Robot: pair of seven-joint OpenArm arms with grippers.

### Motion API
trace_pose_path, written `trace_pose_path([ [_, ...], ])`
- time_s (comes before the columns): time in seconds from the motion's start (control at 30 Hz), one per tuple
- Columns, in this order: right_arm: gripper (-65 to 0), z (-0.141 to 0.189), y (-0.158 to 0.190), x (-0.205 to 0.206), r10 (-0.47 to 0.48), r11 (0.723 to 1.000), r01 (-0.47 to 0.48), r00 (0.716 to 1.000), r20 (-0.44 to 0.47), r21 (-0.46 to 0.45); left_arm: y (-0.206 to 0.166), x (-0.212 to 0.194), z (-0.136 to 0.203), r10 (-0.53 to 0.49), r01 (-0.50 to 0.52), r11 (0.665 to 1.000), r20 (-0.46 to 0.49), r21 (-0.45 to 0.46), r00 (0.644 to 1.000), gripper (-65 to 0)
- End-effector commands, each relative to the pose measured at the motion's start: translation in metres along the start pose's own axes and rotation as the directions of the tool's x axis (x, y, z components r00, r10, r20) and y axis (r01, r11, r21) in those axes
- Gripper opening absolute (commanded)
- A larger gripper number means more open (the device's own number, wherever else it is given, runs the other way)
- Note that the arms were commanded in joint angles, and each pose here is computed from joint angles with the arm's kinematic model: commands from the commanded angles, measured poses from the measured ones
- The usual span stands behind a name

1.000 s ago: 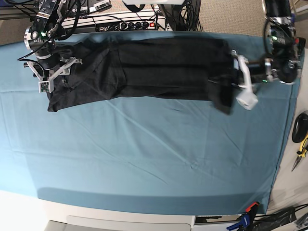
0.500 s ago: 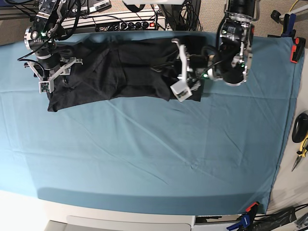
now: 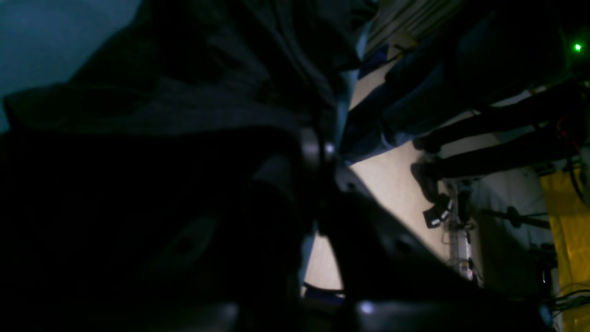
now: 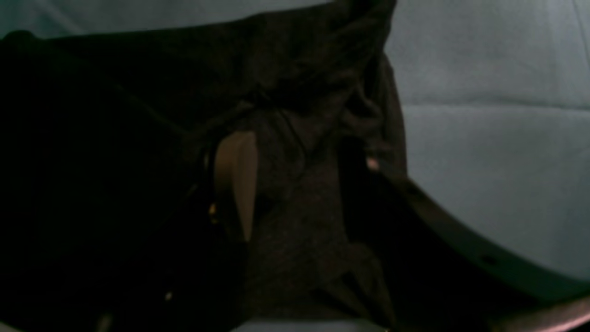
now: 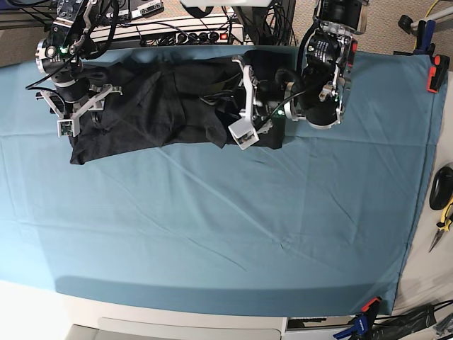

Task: Fold the T-shirt properly
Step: 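Grasp the strip's other end with the left gripper and fold it toward the right gripper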

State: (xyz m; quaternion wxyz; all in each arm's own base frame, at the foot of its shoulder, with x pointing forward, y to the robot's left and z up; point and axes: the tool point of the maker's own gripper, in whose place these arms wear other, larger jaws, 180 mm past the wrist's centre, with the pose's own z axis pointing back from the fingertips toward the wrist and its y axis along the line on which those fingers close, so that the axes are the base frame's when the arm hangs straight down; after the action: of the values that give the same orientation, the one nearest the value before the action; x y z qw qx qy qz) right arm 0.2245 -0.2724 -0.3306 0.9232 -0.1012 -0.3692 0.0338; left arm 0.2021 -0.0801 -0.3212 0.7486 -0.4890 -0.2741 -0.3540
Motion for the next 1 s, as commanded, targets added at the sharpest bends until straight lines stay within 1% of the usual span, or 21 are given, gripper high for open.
trace_pose_path([
  [0.0,-36.1,0.003,-0.004,0.009,0.008,1.000,-0.008,0.999,0.034,-0.012,-0.004,0.021,0.001,-0.023,0.025,1.000,0.078,-0.016,0.997,-65.0],
  [0.1,-36.1,0.003,-0.004,0.009,0.009,1.000,-0.008,0.999,0.033,-0.012,0.000,0.030,0.005,-0.018,0.019,1.000,0.127,-0.002,0.992,-65.0],
  [0.23,-36.1,0.003,-0.004,0.009,0.009,1.000,-0.008,0.999,0.033,-0.012,0.008,0.035,0.013,-0.013,0.009,1.000,0.158,0.027,0.987,-65.0],
  [0.5,-36.1,0.003,-0.004,0.010,0.009,1.000,-0.008,0.999,0.037,-0.012,0.008,0.036,0.012,-0.010,0.006,1.000,0.162,0.027,0.987,-65.0],
  [0.67,-36.1,0.003,-0.003,0.011,0.005,1.000,-0.005,0.999,0.039,-0.005,-0.002,0.041,0.002,-0.012,0.013,1.000,0.167,-0.006,0.986,-65.0],
  [0.7,-36.1,0.003,-0.003,0.011,0.005,1.000,-0.005,0.999,0.039,-0.005,-0.006,0.040,-0.002,-0.015,0.019,1.000,0.163,-0.019,0.987,-62.2],
  [0.8,-36.1,0.003,-0.003,0.010,0.005,1.000,-0.005,0.999,0.039,-0.005,-0.020,0.037,-0.014,-0.030,0.038,0.998,0.127,-0.059,0.991,-44.8],
  [0.83,-36.1,0.003,-0.003,0.011,0.005,1.000,-0.005,0.999,0.040,-0.005,-0.023,0.035,-0.019,-0.041,0.048,0.997,0.114,-0.064,0.993,-40.4],
  [0.87,-36.1,0.003,-0.003,0.011,0.005,1.000,-0.005,0.999,0.040,-0.005,-0.027,0.034,-0.024,-0.052,0.059,0.996,0.100,-0.069,0.994,-37.7],
  [0.97,-36.1,0.003,-0.003,0.011,0.005,1.000,-0.005,0.999,0.040,-0.005,-0.036,0.034,-0.036,-0.079,0.086,0.993,0.085,-0.082,0.993,-36.9],
])
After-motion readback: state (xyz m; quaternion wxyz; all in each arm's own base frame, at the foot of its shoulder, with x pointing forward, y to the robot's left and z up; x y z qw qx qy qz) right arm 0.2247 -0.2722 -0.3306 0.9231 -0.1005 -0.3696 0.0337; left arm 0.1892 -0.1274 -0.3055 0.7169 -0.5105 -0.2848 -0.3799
